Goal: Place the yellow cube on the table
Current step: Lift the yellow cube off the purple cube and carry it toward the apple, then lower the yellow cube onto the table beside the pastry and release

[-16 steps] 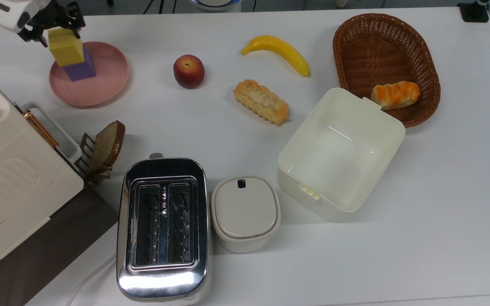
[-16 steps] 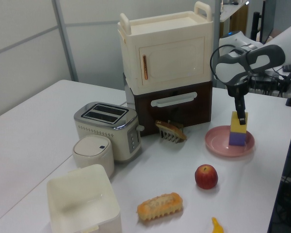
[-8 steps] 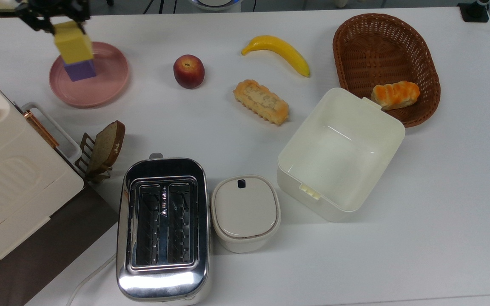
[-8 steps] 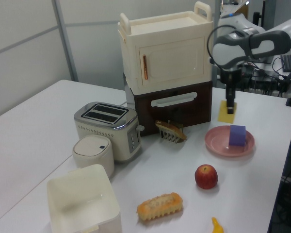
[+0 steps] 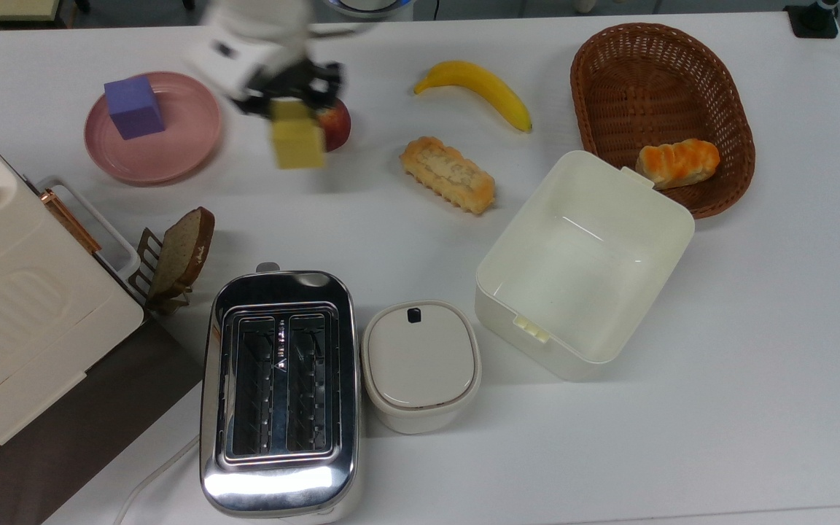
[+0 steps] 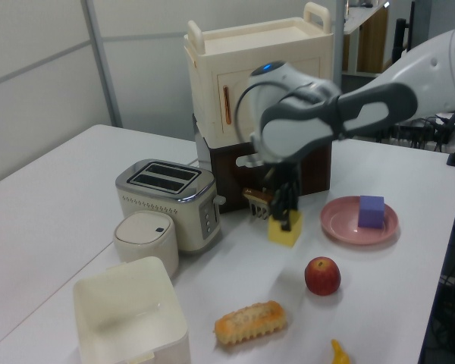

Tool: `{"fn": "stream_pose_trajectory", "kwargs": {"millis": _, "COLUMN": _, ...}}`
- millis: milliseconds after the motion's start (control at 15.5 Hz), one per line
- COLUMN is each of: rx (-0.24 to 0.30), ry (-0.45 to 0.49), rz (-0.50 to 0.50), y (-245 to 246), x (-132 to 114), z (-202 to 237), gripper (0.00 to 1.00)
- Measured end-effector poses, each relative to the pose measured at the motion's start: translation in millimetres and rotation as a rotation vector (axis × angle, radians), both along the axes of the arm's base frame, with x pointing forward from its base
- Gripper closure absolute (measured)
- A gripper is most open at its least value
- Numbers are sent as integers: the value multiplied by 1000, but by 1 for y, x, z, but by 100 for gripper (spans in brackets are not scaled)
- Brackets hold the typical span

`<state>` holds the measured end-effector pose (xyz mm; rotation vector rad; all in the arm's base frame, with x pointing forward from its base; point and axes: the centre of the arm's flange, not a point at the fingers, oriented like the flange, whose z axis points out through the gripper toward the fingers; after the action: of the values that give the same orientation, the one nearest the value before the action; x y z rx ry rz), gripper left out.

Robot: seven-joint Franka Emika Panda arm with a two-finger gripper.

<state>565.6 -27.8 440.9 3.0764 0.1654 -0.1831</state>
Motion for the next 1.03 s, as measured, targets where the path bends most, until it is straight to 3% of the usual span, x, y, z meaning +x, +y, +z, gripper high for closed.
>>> {"fn": "stream_pose_trajectory", "kwargs": {"millis": 193, "rx": -26, "ry": 13, "rz": -83, "y": 61, "x": 7, "z": -17, "gripper": 47}}
{"fn": "stream_pose_trajectory", "kwargs": {"millis": 451, "rx": -51, "ry": 25, "rz": -163, "y": 96, "x": 23, "z": -38, "gripper": 46}}
{"fn": "stream_pose_trajectory", "kwargs": {"millis": 772, "rx": -62, "ry": 23, "rz": -196, "y": 107, "x": 32, "z": -46, "gripper": 1}}
{"fn": "stream_pose_trajectory", "kwargs": {"millis": 1030, "rx": -61, "ry": 5, "rz": -206, "y": 103, "x": 33, "z": -22, "gripper": 0}}
